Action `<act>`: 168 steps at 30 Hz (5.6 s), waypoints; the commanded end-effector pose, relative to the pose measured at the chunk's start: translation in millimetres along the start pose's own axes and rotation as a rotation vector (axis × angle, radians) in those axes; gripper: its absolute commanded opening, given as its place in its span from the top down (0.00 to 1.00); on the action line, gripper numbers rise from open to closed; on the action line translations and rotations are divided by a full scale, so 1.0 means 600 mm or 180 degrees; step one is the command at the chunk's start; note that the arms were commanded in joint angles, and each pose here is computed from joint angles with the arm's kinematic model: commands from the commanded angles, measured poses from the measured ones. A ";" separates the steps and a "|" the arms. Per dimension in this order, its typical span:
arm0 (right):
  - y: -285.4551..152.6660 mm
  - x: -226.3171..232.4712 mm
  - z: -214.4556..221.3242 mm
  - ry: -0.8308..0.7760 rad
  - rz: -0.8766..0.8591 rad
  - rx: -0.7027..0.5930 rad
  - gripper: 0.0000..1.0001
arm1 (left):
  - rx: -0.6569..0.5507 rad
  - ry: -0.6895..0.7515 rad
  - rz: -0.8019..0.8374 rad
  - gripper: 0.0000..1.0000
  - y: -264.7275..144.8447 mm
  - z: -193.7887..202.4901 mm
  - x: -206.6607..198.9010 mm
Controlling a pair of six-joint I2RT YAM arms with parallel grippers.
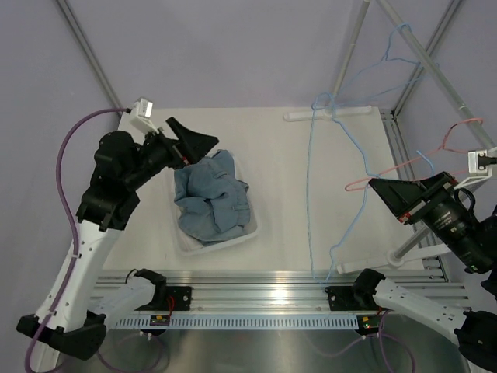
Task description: Remove the skirt from the hanger
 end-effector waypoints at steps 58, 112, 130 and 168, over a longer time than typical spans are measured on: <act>0.138 -0.036 0.053 0.0456 0.1451 0.0279 1.00 | 0.0487 0.4170 -0.0862 0.06 -0.011 0.440 -0.137; 0.061 -0.095 0.248 0.0209 0.0766 0.1396 1.00 | 0.1168 0.2922 0.0488 1.00 -0.011 0.262 -0.177; 0.029 -0.127 0.332 0.0592 0.0621 0.1581 1.00 | 0.1103 0.2948 0.1079 1.00 0.132 0.231 -0.300; 0.022 -0.128 0.324 0.0649 0.0617 0.1464 1.00 | 0.1664 0.1768 0.1853 0.96 0.290 0.295 -0.311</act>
Point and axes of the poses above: each gripper's point midway between its finger pads, its own y axis out along the fingers, its own x axis along the line the jaws close on, z = x × y, the point moved 7 cm from there along -y, back along the fingers, and after that the axes turned 13 degrees about -y, right-handed, at the moved point
